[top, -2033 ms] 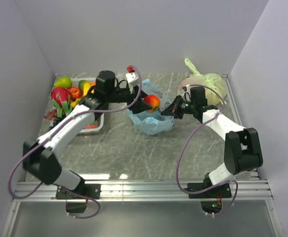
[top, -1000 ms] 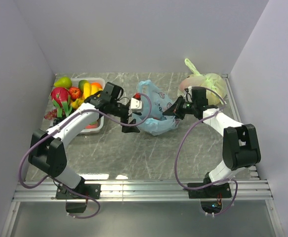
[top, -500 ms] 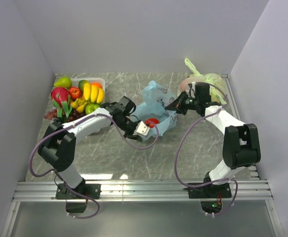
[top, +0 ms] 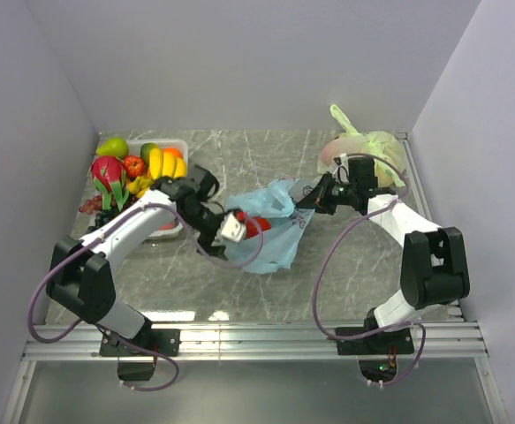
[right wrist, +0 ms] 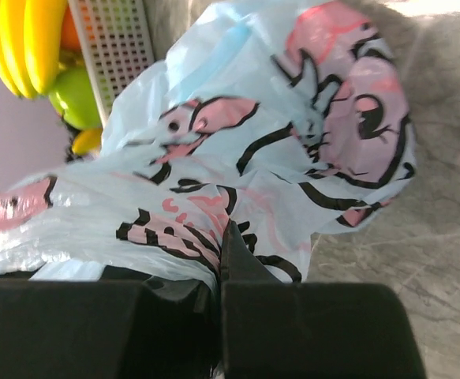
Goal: Place the fake fruits into the plastic bag and tie a complex knot
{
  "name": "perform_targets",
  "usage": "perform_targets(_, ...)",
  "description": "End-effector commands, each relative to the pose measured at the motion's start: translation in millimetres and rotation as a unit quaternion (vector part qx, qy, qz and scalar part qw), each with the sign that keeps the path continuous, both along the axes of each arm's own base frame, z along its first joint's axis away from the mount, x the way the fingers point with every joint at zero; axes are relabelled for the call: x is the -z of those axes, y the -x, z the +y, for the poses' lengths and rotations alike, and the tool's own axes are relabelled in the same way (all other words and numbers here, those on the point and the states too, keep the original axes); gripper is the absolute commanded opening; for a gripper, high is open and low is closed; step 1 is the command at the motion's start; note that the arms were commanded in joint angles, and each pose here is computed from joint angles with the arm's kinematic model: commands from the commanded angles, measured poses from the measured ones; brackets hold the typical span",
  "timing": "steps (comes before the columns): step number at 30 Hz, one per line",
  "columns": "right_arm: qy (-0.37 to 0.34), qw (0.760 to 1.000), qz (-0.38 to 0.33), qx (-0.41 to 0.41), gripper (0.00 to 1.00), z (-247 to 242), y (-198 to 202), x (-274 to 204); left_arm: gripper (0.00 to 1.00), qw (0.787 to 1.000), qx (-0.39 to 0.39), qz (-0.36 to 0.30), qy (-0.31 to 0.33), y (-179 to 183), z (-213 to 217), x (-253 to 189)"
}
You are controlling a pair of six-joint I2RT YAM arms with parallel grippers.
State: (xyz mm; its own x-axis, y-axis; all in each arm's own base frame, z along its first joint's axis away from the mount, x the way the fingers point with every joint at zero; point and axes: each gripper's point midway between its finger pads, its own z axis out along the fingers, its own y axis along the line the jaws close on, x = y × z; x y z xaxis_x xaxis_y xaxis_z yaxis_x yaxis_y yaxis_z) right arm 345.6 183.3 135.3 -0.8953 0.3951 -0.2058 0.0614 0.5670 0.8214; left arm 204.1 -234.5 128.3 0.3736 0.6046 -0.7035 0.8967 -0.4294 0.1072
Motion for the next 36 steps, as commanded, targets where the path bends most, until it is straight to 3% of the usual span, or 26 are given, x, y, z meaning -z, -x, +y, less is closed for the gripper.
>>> perform_targets(1,0.013,0.995,-0.085,-0.040,0.00,11.7,1.8,-34.2,0.77,0.992,-0.072,-0.011,0.103,-30.4,-19.0,-78.9)
perform_targets(2,0.021,0.994,-0.100,-0.048,0.00,12.2,0.6,-37.0,0.95,0.989,-0.080,-0.003,0.122,-29.5,-19.5,-92.7)
perform_targets(3,0.026,0.993,-0.101,-0.055,0.00,14.9,2.5,-36.9,0.97,0.985,-0.106,0.006,0.135,-34.9,-19.4,-105.3)
perform_targets(7,0.030,0.991,-0.113,-0.062,0.00,16.8,-1.4,-41.2,0.98,0.951,-0.228,0.003,0.210,-61.0,-3.4,-148.7)
perform_targets(9,0.023,0.991,-0.112,-0.064,0.00,18.8,-2.3,-41.9,0.99,0.934,-0.286,0.005,0.216,-69.2,0.7,-133.0)
perform_targets(10,0.020,0.991,-0.114,-0.065,0.00,19.7,-3.3,-43.8,0.99,0.924,-0.279,-0.043,0.258,-77.1,-4.4,-152.2)
perform_targets(12,0.019,0.991,-0.111,-0.070,0.00,21.8,-2.4,-42.1,0.99,0.925,-0.284,-0.058,0.246,-77.5,-12.9,-132.7)
perform_targets(16,0.017,0.990,-0.114,-0.085,0.00,23.4,0.0,-41.7,0.99,0.923,-0.299,-0.010,0.242,-99.4,-37.4,-108.6)
perform_targets(20,0.017,0.986,-0.125,-0.113,0.00,26.3,9.7,-41.7,0.99,0.880,-0.381,0.028,0.282,-146.9,-62.0,-113.7)
perform_targets(21,0.021,0.985,-0.126,-0.116,0.00,24.4,11.0,-40.1,0.97,0.873,-0.393,0.038,0.286,-156.1,-63.6,-115.4)
perform_targets(22,0.031,0.982,-0.138,-0.128,0.00,23.5,12.4,-37.9,0.82,0.875,-0.386,0.068,0.286,-160.8,-69.1,-109.0)
perform_targets(23,0.040,0.981,-0.135,-0.135,0.00,21.2,16.8,-34.5,0.68,0.863,-0.386,0.106,0.308,-166.7,-71.9,-128.4)
perform_targets(24,0.060,0.976,-0.150,-0.146,0.00,17.3,16.8,-30.9,0.35,0.855,-0.382,0.160,0.312,-174.5,-64.4,-125.8)
perform_targets(26,0.080,0.974,-0.137,-0.160,0.00,11.1,24.8,-20.1,0.04,0.825,-0.392,0.241,0.328,-187.6,-61.0,-147.8)
perform_targets(27,0.091,0.972,-0.136,-0.167,0.00,9.3,28.0,-15.2,0.00,0.810,-0.407,0.283,0.313,-201.4,-55.0,-132.2)
perform_targets(29,0.114,0.969,-0.134,-0.175,0.00,1.0,31.1,-3.9,0.00,0.788,-0.405,0.356,0.298,-207.5,-57.1,-141.0)
perform_targets(30,0.121,0.968,-0.130,-0.177,0.00,-2.5,34.2,3.0,0.00,0.771,-0.419,0.394,0.273,-214.3,-57.9,-120.9)
perform_targets(33,0.137,0.965,-0.136,-0.179,0.00,-9.8,35.6,8.7,0.00,0.739,-0.445,0.445,0.242,-222.1,-61.1,-106.4)
perform_targets(34,0.139,0.963,-0.140,-0.182,0.00,-10.1,35.7,8.6,0.00,0.737,-0.449,0.443,0.241,-224.7,-61.8,-105.3)
perform_targets(35,0.139,0.963,-0.139,-0.183,0.00,-10.0,36.1,8.2,0.02,0.738,-0.450,0.440,0.243,-225.8,-61.7,-105.1)
perform_targets(36,0.133,0.963,-0.143,-0.184,0.00,-8.2,35.4,4.0,0.25,0.738,-0.458,0.430,0.247,-228.3,-60.4,-107.8)
